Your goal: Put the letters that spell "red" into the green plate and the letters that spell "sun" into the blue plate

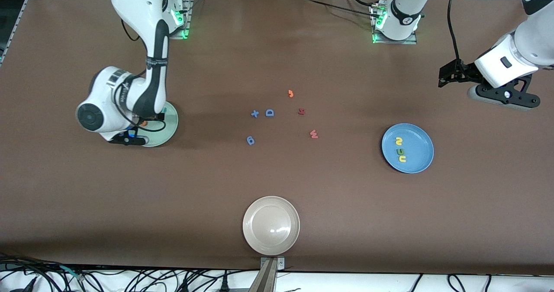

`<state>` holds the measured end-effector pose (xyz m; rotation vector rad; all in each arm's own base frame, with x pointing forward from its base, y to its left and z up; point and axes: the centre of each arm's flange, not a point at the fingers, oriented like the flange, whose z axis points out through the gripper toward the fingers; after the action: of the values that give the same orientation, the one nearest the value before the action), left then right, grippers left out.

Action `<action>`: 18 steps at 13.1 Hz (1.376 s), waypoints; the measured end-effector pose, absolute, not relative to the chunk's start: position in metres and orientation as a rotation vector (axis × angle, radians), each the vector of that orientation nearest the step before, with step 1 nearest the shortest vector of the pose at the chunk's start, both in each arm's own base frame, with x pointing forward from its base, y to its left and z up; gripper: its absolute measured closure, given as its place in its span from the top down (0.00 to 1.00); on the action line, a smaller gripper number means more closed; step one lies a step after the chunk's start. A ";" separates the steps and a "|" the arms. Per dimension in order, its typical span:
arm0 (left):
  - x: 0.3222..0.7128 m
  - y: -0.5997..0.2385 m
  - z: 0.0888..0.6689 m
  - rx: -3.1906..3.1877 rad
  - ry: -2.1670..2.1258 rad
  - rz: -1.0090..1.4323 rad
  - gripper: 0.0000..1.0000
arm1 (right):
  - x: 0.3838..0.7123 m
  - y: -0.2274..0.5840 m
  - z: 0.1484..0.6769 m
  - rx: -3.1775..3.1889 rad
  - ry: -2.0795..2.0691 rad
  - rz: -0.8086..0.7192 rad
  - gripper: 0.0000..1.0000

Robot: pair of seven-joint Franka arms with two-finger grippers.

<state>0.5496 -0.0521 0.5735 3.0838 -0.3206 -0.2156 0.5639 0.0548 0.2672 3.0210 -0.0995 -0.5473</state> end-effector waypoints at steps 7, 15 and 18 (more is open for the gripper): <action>0.550 -0.052 0.573 3.084 -0.319 -0.219 1.00 | 0.617 0.069 0.390 3.052 -0.034 -0.278 1.00; 0.550 -0.052 0.573 3.084 -0.318 -0.219 1.00 | 0.621 0.071 0.463 3.152 -0.069 -0.229 1.00; 0.550 -0.052 0.573 3.084 -0.318 -0.219 1.00 | 0.629 0.087 0.484 3.155 -0.075 -0.230 1.00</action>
<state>0.5497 -0.0518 0.5730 3.0839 -0.3177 -0.2188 0.6293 0.0872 0.4845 3.1548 -0.0753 -0.2302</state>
